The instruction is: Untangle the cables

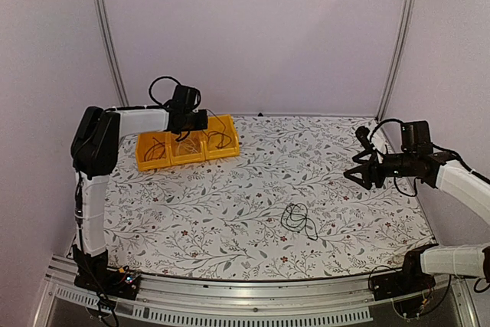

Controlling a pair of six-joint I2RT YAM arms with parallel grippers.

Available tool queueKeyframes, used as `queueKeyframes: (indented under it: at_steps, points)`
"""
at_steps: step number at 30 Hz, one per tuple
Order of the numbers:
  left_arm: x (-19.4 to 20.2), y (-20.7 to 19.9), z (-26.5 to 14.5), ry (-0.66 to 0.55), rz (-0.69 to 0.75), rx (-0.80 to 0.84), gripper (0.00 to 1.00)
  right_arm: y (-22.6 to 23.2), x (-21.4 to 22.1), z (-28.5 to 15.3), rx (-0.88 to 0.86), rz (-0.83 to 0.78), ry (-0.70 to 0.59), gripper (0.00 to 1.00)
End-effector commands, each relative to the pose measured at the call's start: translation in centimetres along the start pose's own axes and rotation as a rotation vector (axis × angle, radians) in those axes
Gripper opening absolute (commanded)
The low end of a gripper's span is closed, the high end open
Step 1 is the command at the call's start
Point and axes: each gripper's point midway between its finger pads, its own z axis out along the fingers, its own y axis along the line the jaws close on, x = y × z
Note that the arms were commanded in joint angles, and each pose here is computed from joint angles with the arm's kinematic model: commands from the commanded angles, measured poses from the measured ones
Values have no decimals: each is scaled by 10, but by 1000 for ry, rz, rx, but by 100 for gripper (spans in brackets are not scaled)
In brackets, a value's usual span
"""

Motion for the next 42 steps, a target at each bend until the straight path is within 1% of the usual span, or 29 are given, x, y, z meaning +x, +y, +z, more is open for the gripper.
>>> queueKeyframes:
  at_steps: [1,5,17,23,24,27,29,35,38,42]
  points:
    - [-18,-5,-10,-19,-1,43,0,2,2,1,-13,-1,-1,71]
    - [3,-25,11,60,18,113,0,1,4,2,-14,2,5,71]
    - [33,-59,23,108,50,170,0,2,6,3,-19,-2,11,71]
    - [46,-60,25,152,65,177,0,2,7,5,-33,4,18,71]
    - [46,-60,25,156,70,179,2,3,8,6,-35,4,20,71]
    - [45,-59,21,162,78,172,14,2,8,7,-40,8,24,71]
    - [40,-58,15,157,83,165,20,3,8,7,-43,7,24,71]
    - [11,-57,-18,104,90,165,30,3,8,8,-48,10,28,72]
    - [-10,-61,-42,48,101,170,36,3,8,7,-48,10,26,72]
    - [-44,-72,-84,-56,128,212,39,4,8,7,-58,13,26,72]
